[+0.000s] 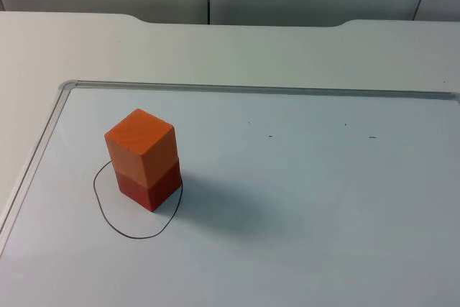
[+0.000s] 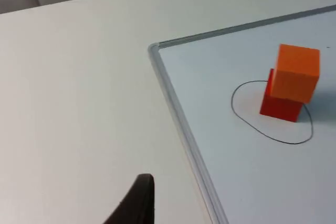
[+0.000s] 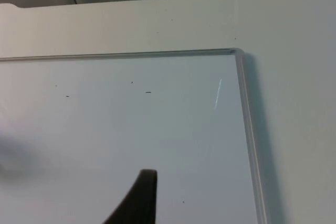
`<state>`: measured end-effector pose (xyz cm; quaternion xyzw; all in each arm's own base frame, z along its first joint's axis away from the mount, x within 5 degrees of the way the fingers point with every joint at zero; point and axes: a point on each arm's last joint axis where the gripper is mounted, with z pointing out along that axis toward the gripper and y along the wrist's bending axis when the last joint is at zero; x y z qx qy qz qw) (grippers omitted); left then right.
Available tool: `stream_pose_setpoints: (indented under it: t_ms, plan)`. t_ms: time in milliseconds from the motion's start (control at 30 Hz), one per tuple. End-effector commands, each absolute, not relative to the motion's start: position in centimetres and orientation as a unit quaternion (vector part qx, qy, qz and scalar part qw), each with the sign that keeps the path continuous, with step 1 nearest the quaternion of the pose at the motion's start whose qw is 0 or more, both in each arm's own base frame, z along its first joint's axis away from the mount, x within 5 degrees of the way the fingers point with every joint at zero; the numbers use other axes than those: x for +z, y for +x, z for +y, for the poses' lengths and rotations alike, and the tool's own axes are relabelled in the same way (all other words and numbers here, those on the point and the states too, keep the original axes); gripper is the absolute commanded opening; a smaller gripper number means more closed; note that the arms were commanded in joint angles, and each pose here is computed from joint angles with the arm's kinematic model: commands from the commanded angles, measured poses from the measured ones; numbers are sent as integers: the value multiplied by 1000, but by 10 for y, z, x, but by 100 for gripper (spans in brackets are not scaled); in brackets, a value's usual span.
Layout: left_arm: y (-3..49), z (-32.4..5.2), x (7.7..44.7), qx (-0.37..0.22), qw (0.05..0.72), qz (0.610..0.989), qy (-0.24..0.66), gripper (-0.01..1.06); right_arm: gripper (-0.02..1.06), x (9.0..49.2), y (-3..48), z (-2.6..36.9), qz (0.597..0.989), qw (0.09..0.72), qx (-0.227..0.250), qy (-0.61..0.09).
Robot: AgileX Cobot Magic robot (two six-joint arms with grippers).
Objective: Pick up one cube with the left hand and another cube with the right hand. First place the cube in the right hand at the target position, then stack the cube in the left hand on top.
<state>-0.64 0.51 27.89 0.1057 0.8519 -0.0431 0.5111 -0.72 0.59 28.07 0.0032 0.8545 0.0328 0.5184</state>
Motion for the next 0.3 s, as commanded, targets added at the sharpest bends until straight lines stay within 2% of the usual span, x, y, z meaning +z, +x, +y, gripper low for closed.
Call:
stream_pose_setpoints:
  t_ms: [0, 267]
  plan:
    - [-6, 4, 279, -35, 518, 850, 87, 105, 98, 278, -7, 5, 856, 517, 27, 7]
    - [-7, 3, 279, 8, 519, 855, 14, 105, 98, 278, -7, 5, 856, 517, 27, 7]
